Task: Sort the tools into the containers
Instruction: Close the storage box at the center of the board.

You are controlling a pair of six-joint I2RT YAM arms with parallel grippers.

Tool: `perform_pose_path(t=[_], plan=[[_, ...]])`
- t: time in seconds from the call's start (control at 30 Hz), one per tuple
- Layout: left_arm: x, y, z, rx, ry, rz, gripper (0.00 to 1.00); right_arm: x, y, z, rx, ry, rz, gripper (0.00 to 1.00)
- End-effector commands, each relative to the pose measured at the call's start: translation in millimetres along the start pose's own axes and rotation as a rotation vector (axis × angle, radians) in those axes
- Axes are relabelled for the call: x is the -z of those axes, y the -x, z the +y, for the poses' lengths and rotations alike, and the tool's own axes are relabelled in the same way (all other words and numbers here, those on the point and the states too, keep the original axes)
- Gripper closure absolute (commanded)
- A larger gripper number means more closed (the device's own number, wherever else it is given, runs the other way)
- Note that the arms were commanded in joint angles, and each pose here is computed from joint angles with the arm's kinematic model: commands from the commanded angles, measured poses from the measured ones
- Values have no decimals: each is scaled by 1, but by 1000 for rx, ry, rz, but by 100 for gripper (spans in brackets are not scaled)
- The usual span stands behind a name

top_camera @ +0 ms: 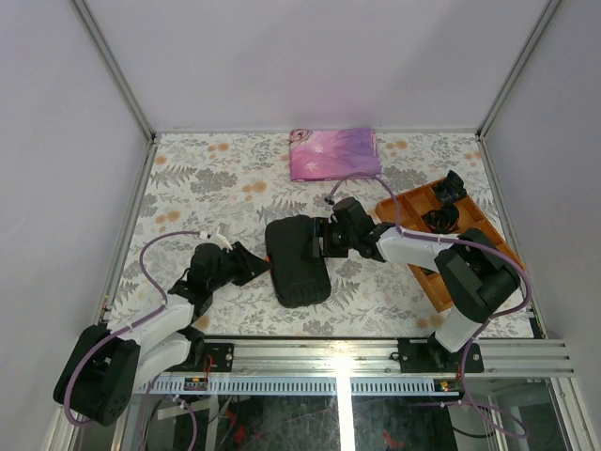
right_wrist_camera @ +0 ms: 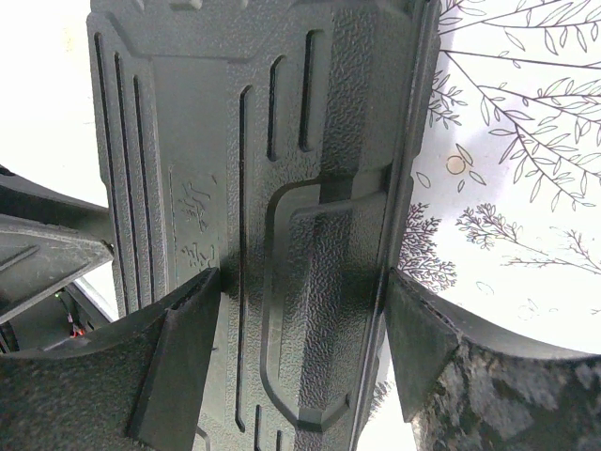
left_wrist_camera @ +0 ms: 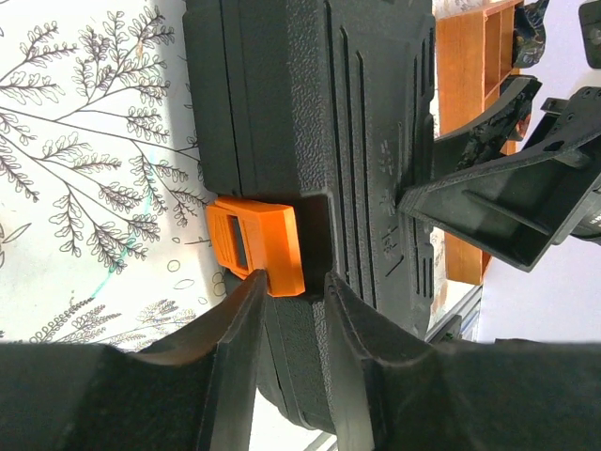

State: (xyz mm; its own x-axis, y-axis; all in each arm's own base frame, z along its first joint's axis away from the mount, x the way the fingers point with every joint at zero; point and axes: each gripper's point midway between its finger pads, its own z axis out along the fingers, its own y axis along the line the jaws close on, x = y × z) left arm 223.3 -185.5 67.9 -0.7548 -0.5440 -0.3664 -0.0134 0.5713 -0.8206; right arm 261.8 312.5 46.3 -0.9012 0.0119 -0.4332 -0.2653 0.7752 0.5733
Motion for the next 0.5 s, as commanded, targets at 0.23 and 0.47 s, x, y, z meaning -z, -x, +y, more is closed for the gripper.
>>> perform_pose_path(t=[0.23, 0.47], plan=[[-6, 12, -14, -52, -31, -24, 69, -7, -55, -60, 56, -222, 171, 31], [-8, 13, -2, -35, 20, -36, 69, -7, -55, -61, 54, -225, 171, 31]])
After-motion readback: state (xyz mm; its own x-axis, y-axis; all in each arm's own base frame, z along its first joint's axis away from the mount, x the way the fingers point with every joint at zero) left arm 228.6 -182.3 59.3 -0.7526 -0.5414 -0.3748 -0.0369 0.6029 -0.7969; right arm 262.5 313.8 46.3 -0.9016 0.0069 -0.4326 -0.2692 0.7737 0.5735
